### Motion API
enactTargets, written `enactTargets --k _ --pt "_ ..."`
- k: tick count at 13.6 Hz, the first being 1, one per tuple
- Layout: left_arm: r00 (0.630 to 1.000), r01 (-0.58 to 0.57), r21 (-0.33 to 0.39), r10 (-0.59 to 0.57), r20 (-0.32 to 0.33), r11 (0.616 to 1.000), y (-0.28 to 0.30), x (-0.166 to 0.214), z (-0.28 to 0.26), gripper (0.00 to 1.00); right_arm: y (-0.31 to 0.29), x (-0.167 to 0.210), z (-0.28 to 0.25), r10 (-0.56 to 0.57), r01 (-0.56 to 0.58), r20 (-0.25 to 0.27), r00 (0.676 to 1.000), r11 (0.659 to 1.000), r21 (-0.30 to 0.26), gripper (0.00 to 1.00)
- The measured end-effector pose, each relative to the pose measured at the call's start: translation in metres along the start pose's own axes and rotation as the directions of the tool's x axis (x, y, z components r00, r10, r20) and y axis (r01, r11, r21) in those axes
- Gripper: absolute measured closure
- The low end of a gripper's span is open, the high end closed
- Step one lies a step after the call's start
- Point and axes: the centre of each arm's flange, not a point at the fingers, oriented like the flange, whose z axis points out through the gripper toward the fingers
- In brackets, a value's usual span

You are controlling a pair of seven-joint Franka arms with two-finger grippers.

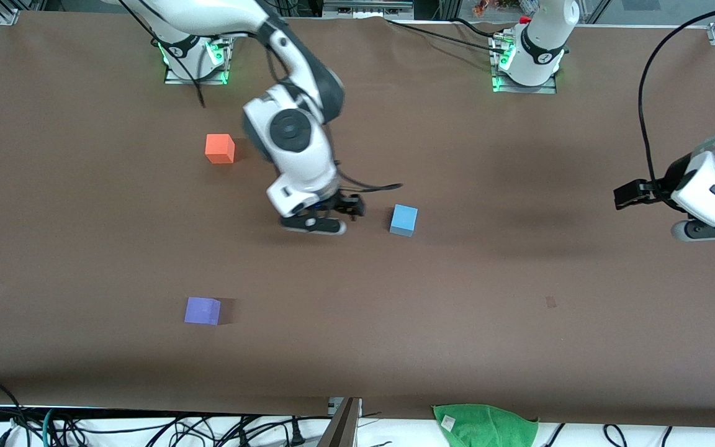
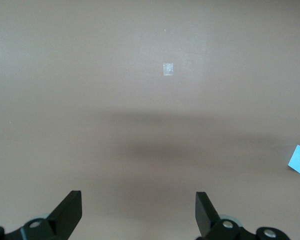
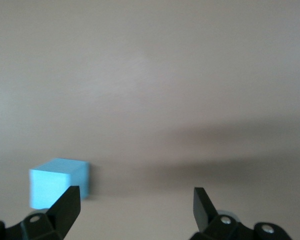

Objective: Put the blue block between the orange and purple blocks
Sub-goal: 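Lower the right gripper onto the blue cube and grasp it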

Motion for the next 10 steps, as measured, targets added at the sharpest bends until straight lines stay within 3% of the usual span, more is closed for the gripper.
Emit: enactTargets --k 4,10 --pt "1.0 -0.006 -0.003 0.006 -0.007 1.0 0.002 0.0 -0.003 0.0 -0.061 -0.045 0.044 0.088 -0.087 -0.007 0.996 0.995 0.04 0.0" --pt "1.0 -0.01 -0.017 0.01 -0.018 1.0 -0.022 0.001 -0.009 0.0 -0.089 -0.062 0.082 0.11 -0.108 -0.032 0.993 0.992 0.058 0.0"
